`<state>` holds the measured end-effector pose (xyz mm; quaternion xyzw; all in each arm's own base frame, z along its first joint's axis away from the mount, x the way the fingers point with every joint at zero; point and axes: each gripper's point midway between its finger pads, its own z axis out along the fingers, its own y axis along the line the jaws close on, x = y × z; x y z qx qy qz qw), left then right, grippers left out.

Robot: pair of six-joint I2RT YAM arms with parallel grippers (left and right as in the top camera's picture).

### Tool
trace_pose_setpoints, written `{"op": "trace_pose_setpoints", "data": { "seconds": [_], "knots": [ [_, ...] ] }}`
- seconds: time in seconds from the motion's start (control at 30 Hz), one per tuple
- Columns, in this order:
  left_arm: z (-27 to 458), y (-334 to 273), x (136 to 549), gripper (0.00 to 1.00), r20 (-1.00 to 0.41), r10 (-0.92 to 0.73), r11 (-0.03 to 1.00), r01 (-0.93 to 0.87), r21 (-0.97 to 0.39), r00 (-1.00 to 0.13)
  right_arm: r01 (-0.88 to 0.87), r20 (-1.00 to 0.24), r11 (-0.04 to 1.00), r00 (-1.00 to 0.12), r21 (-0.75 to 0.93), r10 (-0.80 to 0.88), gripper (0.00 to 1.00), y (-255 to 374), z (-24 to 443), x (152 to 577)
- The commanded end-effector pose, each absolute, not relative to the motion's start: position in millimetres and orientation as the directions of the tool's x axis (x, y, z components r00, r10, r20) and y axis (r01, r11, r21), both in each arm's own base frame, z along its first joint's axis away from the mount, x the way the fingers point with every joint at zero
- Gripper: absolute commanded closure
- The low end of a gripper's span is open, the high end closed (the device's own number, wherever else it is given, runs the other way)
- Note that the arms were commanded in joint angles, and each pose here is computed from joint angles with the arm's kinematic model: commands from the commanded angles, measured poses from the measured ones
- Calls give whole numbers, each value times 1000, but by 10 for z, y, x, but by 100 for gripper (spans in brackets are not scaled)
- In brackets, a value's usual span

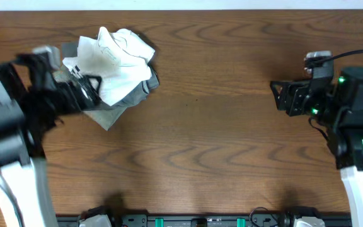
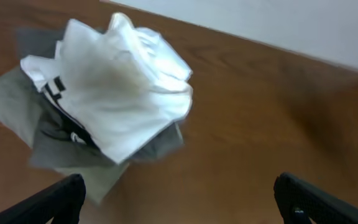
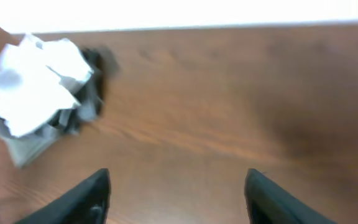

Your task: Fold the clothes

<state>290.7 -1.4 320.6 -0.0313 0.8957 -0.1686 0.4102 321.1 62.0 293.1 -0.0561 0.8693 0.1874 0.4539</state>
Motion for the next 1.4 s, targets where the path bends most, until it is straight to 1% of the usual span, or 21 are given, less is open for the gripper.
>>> {"op": "trace_pose_setpoints", "data": {
  "seconds": [0.0,0.17,0.33,0.4,0.5,0.57,0.87,1.0,1.03,1.17,1.27,1.37],
  "knots": [
    [3347,70,2662,2,-785,-79,990,43,-133,-615,-370,-872,902,-490,223,15,1,709,3274,3110],
    [3474,-3,2400,2,-816,-45,994,52,-92,-577,-380,-887,900,-462,213,15,1,718,3381,2995],
    [3516,-14,2343,2,-826,-43,995,55,-89,-561,-397,-883,890,-468,226,16,1,754,3382,2936],
    [3510,-13,2349,2,-825,-43,995,54,-89,-564,-389,-864,878,-502,277,50,1,787,3351,2901],
    [3505,-12,2353,2,-823,-43,994,54,-90,-566,-348,-794,824,-578,447,187,1,889,3359,2839],
    [3505,-13,2353,2,-823,-44,994,54,-90,-566,-307,-762,810,-602,499,241,1,888,3355,2837],
    [3505,-13,2353,2,-823,-44,994,54,-90,-566,-280,-772,840,-593,465,229,1,819,3316,2850],
    [3505,-13,2353,2,-823,-44,994,54,-90,-566,-246,-809,875,-538,418,235,1,713,3408,2832],
    [3505,-13,2353,2,-823,-44,994,54,-90,-566,-228,-831,891,-503,393,238,1,650,3473,2824],
    [3505,-13,2353,2,-823,-44,994,54,-90,-566,-46,-912,960,-325,278,249,1,236,3625,2767],
    [3505,-13,2353,2,-823,-44,994,54,-90,-566,75,-943,968,-218,240,251,1,-17,3563,2611],
    [3505,-12,2353,2,-823,-44,994,54,-90,-566,103,-953,966,-169,236,251,1,-89,3383,2433]
  ]
}}
